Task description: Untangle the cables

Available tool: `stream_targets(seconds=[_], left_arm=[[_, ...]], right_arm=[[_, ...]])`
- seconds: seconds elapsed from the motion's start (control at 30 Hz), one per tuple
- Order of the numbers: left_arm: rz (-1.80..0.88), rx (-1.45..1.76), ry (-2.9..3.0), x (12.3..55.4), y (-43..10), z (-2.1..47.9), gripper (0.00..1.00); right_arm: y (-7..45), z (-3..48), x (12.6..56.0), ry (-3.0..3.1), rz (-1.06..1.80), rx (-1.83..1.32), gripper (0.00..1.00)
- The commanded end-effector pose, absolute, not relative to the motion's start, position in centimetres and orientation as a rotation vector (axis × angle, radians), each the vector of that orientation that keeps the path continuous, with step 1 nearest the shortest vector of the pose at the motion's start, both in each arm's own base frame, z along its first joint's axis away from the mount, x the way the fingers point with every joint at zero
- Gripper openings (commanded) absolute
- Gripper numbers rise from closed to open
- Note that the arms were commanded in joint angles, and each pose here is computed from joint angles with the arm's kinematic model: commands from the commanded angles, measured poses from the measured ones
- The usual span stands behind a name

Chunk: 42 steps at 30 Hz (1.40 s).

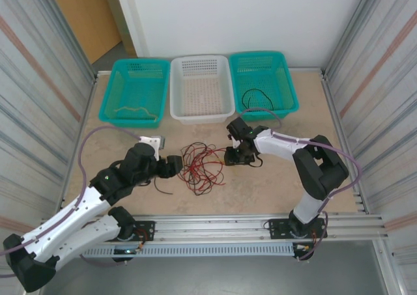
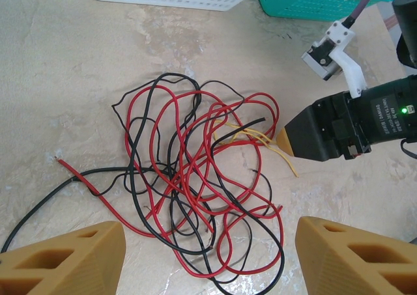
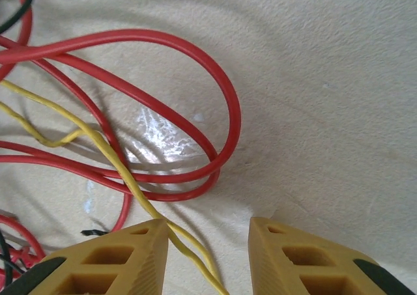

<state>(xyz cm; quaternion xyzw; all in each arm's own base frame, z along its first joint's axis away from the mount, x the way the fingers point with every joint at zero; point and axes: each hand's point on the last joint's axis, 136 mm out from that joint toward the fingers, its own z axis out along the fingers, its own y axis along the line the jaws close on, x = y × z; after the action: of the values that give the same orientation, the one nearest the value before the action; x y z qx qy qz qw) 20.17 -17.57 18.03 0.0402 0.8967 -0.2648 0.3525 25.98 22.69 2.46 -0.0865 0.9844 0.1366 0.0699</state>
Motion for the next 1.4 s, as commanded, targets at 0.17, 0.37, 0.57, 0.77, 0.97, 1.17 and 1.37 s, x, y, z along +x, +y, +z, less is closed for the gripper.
stream_targets(seconds=[0.17,0.37,0.57,0.77,0.97,1.17,1.37], left_arm=[[-0.706,0.078,2.314,20.4,-17.7,18.1,0.7],[-0.707,0.085,2.32,20.5,-17.9,18.1,0.7],[-0.709,0.082,2.317,20.4,-17.8,18.2,0.7],[-0.71,0.075,2.315,20.3,-17.6,18.2,0.7],[-0.713,0.085,2.306,20.4,-17.8,18.9,0.7],[-0.81,0.113,2.258,20.4,-19.1,20.5,0.73],[-1.119,0.18,2.082,19.7,-22.5,24.4,0.77]], right_arm=[[23.7,1.5,24.6,2.997,0.439,-0.318,0.28],[24.0,2.5,24.7,2.974,0.486,-0.299,0.37],[24.6,2.8,24.4,2.972,0.536,-0.294,0.37],[24.7,2.4,24.0,2.98,0.534,-0.288,0.15],[24.9,4.6,24.1,2.922,0.587,-0.277,0.0],[26.4,11.6,23.6,2.741,0.799,-0.286,0.0],[27.4,20.3,22.3,2.494,1.01,-0.314,0.0]])
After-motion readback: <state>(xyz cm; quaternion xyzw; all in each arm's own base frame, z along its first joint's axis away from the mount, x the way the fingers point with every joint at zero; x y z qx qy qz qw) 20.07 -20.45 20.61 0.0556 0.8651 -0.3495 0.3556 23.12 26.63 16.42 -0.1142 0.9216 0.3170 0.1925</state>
